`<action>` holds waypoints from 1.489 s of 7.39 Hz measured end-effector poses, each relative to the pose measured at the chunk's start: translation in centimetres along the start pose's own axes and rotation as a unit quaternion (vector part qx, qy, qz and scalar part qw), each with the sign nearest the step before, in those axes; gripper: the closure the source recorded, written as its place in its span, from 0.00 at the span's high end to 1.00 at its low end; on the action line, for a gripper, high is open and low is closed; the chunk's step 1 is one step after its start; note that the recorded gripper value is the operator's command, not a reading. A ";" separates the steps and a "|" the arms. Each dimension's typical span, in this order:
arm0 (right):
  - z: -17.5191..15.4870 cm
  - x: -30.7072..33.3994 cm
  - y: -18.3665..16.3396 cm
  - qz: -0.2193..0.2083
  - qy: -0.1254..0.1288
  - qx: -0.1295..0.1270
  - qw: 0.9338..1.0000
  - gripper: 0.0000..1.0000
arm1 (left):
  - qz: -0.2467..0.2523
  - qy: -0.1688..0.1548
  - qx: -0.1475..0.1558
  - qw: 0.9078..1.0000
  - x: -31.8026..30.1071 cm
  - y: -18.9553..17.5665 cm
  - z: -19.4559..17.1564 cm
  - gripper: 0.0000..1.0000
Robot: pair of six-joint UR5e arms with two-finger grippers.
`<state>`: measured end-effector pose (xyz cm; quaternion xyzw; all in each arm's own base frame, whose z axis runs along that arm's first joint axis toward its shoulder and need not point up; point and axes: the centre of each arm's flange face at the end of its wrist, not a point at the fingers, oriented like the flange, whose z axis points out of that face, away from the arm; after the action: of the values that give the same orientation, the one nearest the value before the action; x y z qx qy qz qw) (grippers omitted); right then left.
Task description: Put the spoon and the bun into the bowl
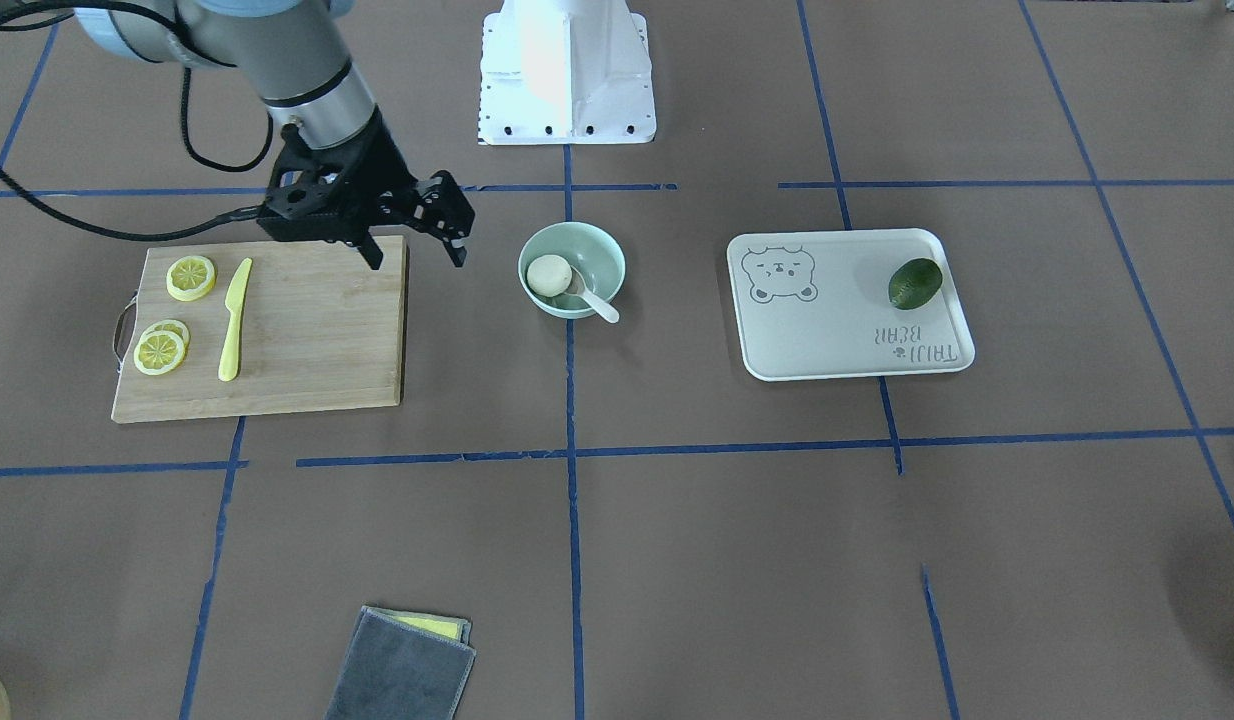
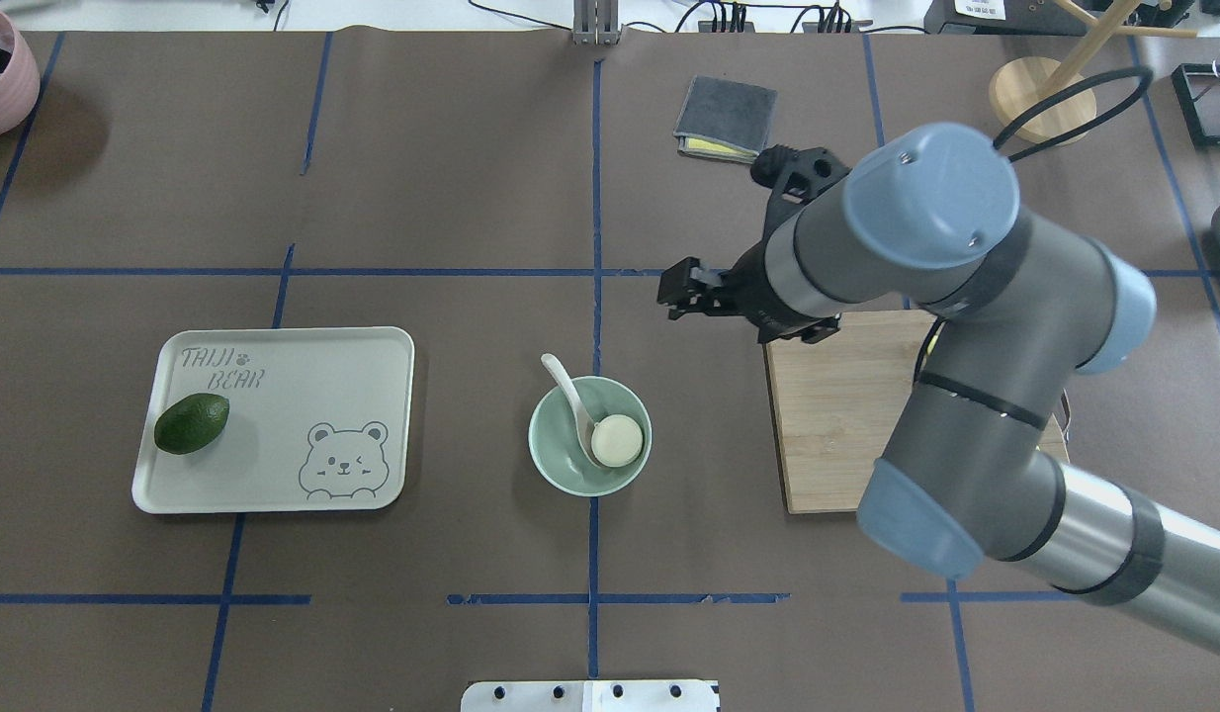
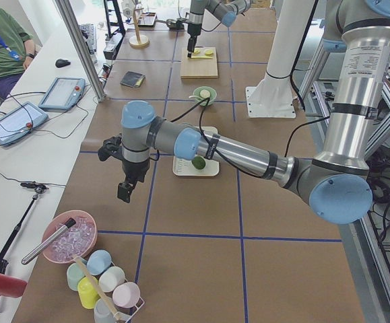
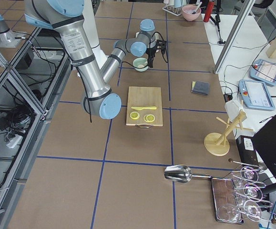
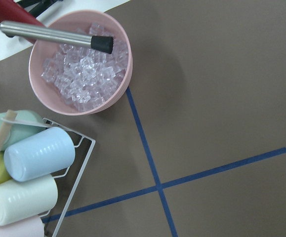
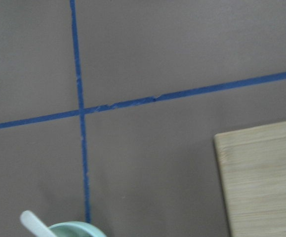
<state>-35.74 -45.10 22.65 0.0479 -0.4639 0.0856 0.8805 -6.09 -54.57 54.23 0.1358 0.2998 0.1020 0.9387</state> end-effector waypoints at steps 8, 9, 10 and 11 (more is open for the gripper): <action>-8.4 36.3 -13.1 -0.132 0.051 -0.049 0.989 1.00 | -0.110 0.057 -0.045 0.991 -3.2 7.9 4.2 1.00; -8.8 41.1 -14.2 -0.144 0.054 -0.054 0.987 1.00 | -0.110 0.057 -0.045 0.991 -3.1 7.9 4.2 1.00; -8.9 45.8 -14.8 -0.152 0.058 -0.060 0.985 1.00 | -0.110 0.058 -0.045 0.991 -3.1 8.0 4.2 1.00; -9.0 50.1 -15.0 -0.154 0.061 -0.066 0.984 1.00 | -0.110 0.057 -0.045 0.991 -3.1 8.0 4.2 1.00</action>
<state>2.31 -53.02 58.83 0.0547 -0.4009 -0.0788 0.9111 -6.99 -48.73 61.72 0.0537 0.3615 0.0189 0.9306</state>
